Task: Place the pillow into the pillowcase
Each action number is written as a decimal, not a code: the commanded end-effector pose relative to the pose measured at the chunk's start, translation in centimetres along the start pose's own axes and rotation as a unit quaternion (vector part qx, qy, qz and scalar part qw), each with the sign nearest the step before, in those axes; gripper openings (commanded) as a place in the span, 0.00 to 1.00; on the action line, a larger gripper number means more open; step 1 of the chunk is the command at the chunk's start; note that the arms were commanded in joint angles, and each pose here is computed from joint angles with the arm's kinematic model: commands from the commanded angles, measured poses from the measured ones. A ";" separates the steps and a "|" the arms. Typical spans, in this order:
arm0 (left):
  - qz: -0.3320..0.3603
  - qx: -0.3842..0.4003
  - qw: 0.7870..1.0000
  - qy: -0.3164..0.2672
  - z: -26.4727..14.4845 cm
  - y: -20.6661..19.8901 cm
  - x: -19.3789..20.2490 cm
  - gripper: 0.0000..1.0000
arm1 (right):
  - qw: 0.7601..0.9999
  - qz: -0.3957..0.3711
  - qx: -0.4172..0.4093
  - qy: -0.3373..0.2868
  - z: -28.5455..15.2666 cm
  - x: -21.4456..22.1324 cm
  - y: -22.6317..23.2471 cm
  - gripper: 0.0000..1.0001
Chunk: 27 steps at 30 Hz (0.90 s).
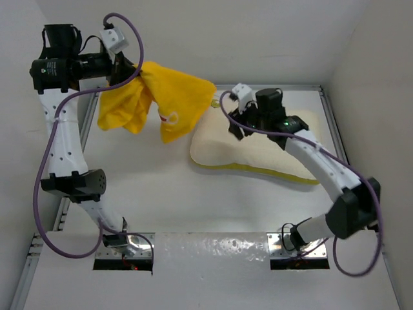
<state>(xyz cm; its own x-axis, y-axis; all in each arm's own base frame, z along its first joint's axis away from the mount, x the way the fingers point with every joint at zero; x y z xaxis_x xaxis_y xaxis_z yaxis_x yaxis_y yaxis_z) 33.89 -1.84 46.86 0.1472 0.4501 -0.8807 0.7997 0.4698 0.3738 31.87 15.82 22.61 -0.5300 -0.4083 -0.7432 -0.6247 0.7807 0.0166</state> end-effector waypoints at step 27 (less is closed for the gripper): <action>-0.122 -0.108 0.903 0.398 -0.1 -8.6 29.3 0.98 | 0.963 -0.234 -0.108 0.073 9.4 5.6 16.5 0.99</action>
<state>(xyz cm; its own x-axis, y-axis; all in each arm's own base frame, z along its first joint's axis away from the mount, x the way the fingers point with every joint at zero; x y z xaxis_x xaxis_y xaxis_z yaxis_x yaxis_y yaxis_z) 27.45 5.77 19.10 -0.5533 0.7030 -0.4468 0.7360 0.6638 0.1330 25.21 30.74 13.99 -0.3189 -0.7040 -0.6346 -0.8805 0.4678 -0.0764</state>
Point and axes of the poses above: each gripper's point midway between its finger pads, its own z axis out along the fingers, its own y axis along the line the jaws close on, x = y × z, the point moved 8 cm from there along -z, back along the fingers, and after that the axes turned 7 degrees about z, right-handed, at the moved point
